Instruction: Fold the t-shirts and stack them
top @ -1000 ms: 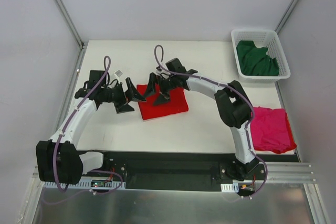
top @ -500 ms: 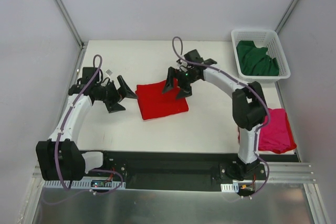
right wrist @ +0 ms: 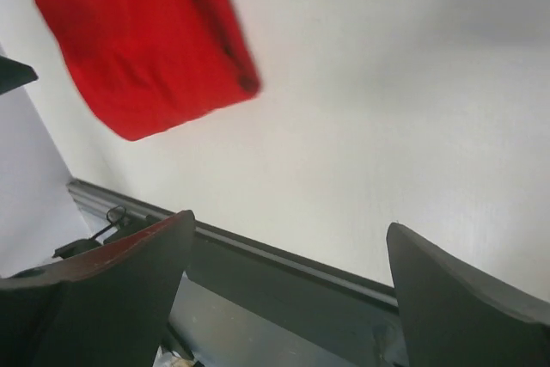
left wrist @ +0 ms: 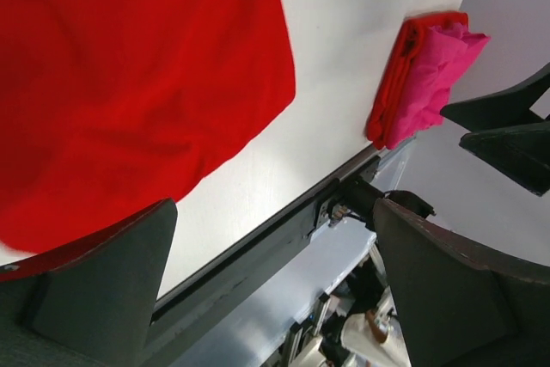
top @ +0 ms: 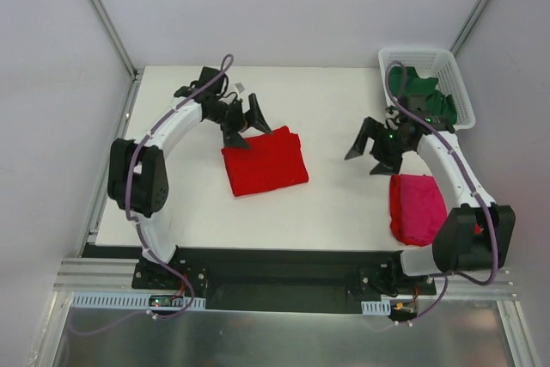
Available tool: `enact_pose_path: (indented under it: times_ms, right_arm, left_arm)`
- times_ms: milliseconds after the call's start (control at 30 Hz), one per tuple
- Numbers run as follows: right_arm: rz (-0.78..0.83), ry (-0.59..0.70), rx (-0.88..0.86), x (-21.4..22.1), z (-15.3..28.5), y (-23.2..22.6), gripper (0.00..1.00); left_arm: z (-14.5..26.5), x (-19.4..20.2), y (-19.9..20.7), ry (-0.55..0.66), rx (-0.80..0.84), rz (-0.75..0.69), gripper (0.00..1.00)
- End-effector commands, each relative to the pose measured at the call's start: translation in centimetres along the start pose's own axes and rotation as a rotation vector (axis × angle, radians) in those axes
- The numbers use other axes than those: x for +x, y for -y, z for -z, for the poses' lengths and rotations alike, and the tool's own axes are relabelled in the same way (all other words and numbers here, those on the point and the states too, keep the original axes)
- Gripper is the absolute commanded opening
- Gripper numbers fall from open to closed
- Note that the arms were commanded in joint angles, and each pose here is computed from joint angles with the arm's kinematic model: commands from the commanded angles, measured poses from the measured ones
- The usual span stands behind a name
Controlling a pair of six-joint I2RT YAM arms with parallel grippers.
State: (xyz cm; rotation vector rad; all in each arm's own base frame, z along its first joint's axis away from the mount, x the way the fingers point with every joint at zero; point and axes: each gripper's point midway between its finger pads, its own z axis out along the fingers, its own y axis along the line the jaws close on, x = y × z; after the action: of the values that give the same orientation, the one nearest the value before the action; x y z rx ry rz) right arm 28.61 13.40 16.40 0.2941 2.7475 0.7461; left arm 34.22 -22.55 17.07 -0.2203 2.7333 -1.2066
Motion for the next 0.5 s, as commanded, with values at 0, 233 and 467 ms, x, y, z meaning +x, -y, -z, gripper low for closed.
enact_pose_path:
  times_ms: [0, 233, 467]
  right_arm:
    - [-0.042, 0.023, 0.164, 3.2, 4.0, 5.8, 0.96]
    - [-0.27, 0.147, 0.581, 6.4, 7.9, 15.2, 0.96]
    - [-0.427, 0.162, 0.97, 8.1, 12.1, 21.4, 0.96]
  left_arm:
    - [-2.6, -0.4, 3.4, -0.071, 0.092, -0.026, 0.99]
    - [-7.3, 0.9, 3.2, -0.175, 0.085, -0.023, 0.99]
    - [-7.7, 1.5, 2.7, -0.197, 0.083, -0.026, 0.99]
